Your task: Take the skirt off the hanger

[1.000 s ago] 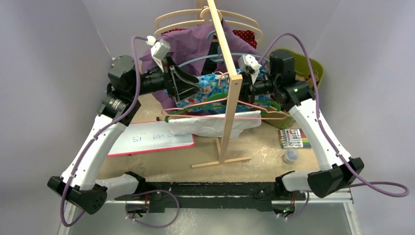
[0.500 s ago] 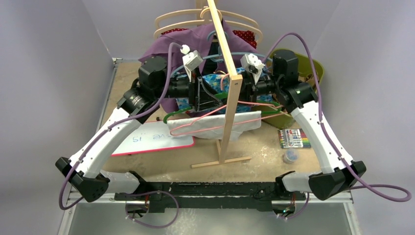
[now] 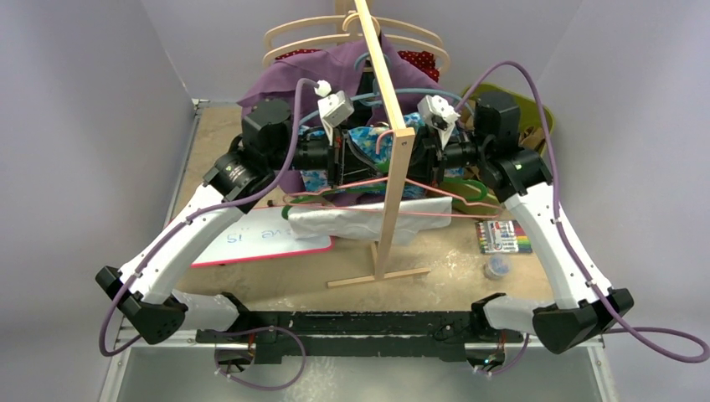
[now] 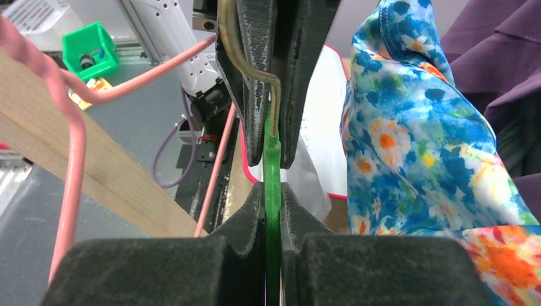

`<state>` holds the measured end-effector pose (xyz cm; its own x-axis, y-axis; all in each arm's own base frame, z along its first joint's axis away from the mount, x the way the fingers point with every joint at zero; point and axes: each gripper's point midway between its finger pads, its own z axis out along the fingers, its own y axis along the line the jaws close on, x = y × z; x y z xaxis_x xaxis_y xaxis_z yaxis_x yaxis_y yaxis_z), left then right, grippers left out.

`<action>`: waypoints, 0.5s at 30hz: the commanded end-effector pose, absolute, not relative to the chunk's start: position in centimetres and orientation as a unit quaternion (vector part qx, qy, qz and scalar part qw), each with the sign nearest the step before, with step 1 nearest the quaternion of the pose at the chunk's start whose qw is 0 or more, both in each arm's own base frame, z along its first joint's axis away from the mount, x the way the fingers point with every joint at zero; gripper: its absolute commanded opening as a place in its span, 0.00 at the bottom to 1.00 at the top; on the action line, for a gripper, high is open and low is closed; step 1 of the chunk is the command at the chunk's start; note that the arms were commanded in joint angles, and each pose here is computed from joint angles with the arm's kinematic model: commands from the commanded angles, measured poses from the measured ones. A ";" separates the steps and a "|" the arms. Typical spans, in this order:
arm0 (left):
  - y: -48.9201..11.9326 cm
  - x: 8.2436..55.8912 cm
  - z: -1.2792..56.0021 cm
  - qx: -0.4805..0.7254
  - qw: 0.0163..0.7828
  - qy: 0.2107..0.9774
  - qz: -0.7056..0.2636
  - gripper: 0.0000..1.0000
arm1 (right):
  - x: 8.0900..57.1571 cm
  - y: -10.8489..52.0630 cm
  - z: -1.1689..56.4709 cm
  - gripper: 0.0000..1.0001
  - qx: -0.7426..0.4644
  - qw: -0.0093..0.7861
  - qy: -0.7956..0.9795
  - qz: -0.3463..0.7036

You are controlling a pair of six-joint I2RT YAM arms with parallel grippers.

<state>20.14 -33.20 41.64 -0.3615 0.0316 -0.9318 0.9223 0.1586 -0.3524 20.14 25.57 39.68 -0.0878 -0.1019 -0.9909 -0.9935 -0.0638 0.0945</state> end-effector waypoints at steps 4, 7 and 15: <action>-32.8 20.4 43.7 0.386 0.475 0.601 -0.513 0.00 | 20.1 24.7 42.5 0.17 -0.495 0.513 0.528 0.462; -32.3 20.3 44.7 0.378 0.511 0.579 -0.510 0.00 | 20.9 23.7 42.2 0.44 -0.446 0.537 0.572 0.432; -32.1 21.2 45.7 0.355 0.541 0.569 -0.508 0.00 | 24.2 16.0 41.7 0.93 -0.231 0.610 0.713 0.258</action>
<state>21.08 -32.57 41.04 -0.2874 -0.0183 -0.9576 0.9300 0.2336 -0.2836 21.65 21.28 41.32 -0.0925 -0.0691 -0.9933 -0.8995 0.4336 0.0536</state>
